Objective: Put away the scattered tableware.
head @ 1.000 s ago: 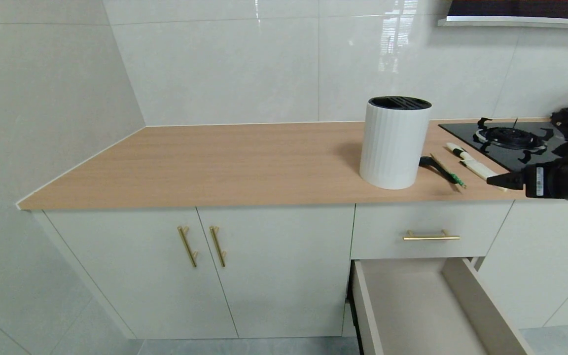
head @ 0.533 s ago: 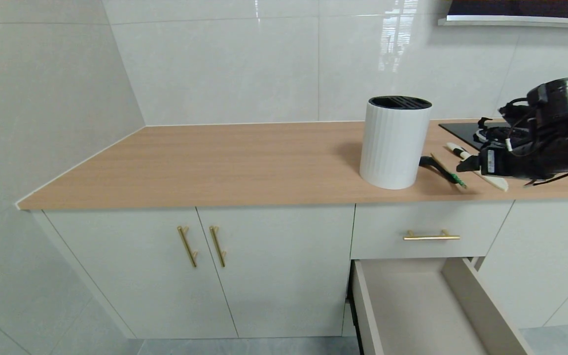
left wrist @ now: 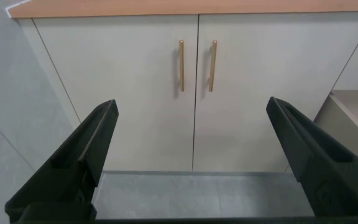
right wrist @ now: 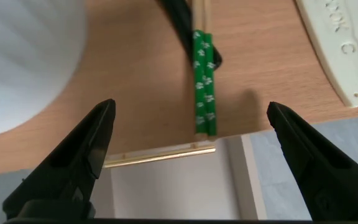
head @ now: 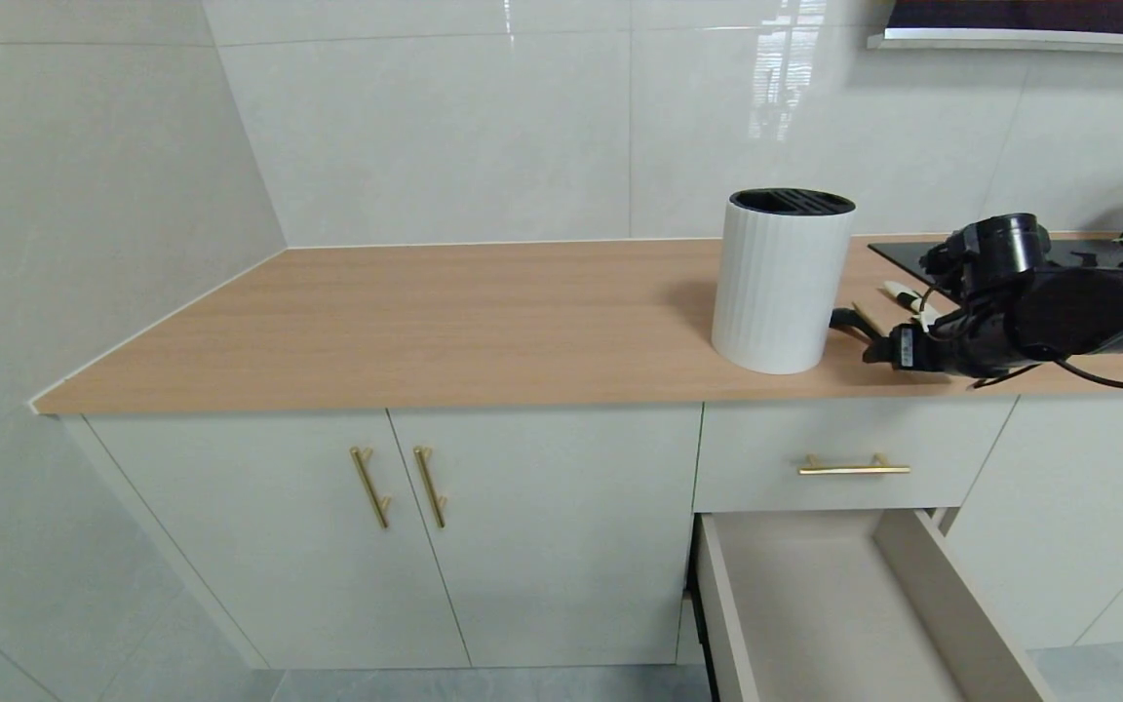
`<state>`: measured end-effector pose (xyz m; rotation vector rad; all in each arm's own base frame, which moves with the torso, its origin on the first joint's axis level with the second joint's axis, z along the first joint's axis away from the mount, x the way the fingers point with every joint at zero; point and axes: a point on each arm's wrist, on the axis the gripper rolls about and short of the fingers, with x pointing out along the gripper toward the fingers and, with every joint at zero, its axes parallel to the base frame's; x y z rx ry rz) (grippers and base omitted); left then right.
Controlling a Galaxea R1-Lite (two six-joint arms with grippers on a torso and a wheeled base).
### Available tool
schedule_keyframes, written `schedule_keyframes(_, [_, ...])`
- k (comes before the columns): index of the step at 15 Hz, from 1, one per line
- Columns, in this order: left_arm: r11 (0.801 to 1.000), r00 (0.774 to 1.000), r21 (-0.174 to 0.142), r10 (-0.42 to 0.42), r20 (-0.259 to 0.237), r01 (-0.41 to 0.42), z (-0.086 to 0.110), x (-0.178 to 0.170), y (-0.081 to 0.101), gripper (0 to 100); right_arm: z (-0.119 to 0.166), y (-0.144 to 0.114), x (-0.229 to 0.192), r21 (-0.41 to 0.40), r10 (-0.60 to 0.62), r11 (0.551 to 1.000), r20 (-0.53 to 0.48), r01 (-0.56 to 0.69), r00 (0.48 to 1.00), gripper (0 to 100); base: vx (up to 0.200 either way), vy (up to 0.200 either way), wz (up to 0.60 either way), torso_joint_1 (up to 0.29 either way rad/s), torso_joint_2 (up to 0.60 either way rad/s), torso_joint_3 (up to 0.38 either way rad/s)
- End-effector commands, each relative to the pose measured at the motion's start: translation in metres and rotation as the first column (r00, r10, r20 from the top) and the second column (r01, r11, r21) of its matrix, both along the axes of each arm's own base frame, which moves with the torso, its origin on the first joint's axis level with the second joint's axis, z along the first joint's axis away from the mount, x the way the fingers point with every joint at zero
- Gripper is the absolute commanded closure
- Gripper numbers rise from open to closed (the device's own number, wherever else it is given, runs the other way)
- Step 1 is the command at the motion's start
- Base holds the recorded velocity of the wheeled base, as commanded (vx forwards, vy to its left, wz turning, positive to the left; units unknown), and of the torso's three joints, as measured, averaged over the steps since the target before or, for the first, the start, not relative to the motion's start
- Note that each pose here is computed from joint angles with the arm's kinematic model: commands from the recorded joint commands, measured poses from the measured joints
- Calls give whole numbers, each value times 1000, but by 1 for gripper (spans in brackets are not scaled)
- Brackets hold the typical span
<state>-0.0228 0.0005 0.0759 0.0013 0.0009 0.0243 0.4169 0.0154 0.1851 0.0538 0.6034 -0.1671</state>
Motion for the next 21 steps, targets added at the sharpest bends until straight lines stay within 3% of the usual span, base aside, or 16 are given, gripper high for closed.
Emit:
schedule_keyframes(1, [1000, 1000, 0, 0, 1, 0, 0, 0, 0, 0, -5, -4, 4, -1, -10, 1000, -8, 10, 1000, 0, 0, 0, 0, 0, 0, 0])
schedule_keyframes(5, [1000, 1000, -1, 0, -1, 0, 0, 0, 0, 0, -4, -10, 8, 13, -38, 999, 4, 38, 999, 0, 0, 0, 0, 0, 0, 0])
schedule_keyframes(6, [1000, 1000, 0, 0, -1, 0, 0, 0, 0, 0, -4, -10, 8, 13, -38, 999, 4, 38, 999, 100, 0, 0, 0, 0, 0, 0])
schedule_keyframes(11, [1000, 1000, 0, 0, -1, 0, 0, 0, 0, 0, -6, -10, 9, 12, -37, 999, -4, 37, 999, 100, 0, 0, 0, 0, 0, 0])
schedule_keyframes(14, [1000, 1000, 0, 0, -1, 0, 0, 0, 0, 0, 19, -12, -5, 31, -52, 998, 49, 50, 997, 100, 0, 0, 0, 0, 0, 0])
schedule_keyframes(18, [1000, 1000, 0, 0, -1, 0, 0, 0, 0, 0, 76, -10, -82, 65, -28, 998, 125, 20, 992, 100, 0, 0, 0, 0, 0, 0])
schedule_keyframes(21, [1000, 1000, 0, 0, -1, 0, 0, 0, 0, 0, 95, -5, -156, 125, 84, 988, 62, -91, 995, 100, 0, 0, 0, 0, 0, 0])
